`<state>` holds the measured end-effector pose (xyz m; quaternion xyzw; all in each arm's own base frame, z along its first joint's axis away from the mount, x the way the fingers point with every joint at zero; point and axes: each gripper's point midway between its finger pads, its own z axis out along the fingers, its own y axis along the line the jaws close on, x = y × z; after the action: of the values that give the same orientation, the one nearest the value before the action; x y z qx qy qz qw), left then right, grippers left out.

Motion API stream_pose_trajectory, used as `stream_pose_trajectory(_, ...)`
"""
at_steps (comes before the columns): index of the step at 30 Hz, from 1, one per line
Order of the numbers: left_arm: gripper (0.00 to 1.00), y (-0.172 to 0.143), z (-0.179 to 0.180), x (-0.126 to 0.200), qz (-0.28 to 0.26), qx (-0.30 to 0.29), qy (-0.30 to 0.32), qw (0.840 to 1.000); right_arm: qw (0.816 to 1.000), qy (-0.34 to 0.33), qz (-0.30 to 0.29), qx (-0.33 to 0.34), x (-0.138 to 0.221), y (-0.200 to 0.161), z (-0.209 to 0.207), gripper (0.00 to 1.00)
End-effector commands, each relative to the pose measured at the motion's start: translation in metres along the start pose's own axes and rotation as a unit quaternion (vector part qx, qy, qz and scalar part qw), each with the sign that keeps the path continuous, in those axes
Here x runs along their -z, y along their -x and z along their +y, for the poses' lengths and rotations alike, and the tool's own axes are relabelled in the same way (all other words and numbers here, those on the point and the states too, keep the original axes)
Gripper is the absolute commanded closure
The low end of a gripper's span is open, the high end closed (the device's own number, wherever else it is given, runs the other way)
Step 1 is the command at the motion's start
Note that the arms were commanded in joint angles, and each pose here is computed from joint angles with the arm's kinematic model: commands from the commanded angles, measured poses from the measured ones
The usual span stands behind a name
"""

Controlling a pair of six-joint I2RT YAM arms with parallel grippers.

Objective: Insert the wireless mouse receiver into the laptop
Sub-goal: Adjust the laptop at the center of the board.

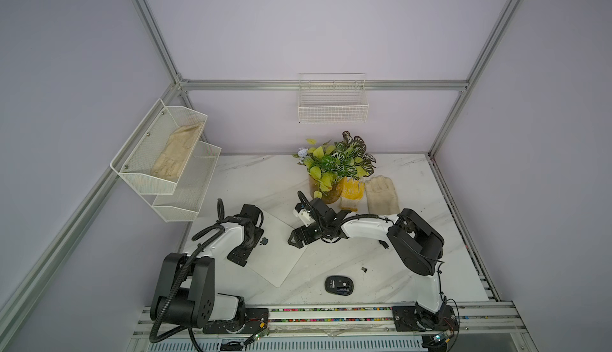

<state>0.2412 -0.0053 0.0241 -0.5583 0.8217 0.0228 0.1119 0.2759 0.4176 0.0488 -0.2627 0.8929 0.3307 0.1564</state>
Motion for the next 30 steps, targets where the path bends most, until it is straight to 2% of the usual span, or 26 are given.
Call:
stream_pose_trajectory(1, 0.0, -0.043, -0.049, -0.013, 0.084, -0.002, -0.073, 0.994, 0.999, 0.033, 0.03, 0.003, 0.011, -0.019, 0.025, 0.1)
stream_pose_trajectory(13, 0.0, -0.084, -0.072, -0.015, 0.104, -0.038, -0.083, 0.99, 1.0, -0.017, -0.02, -0.004, 0.045, -0.006, 0.019, 0.08)
stream_pose_trajectory(21, 0.0, -0.103, -0.087, -0.015, 0.114, -0.05, -0.097, 0.987, 0.998, -0.036, -0.056, -0.015, 0.084, 0.004, 0.023, 0.05)
stream_pose_trajectory(24, 0.0, -0.108, -0.092, -0.014, 0.119, -0.055, -0.103, 0.986, 0.996, -0.06, -0.055, -0.028, 0.102, -0.006, 0.017, 0.05)
stream_pose_trajectory(30, 0.0, -0.101, -0.101, -0.003, 0.106, -0.073, -0.132, 0.983, 0.987, -0.129, -0.04, -0.086, 0.148, -0.056, -0.011, 0.07)
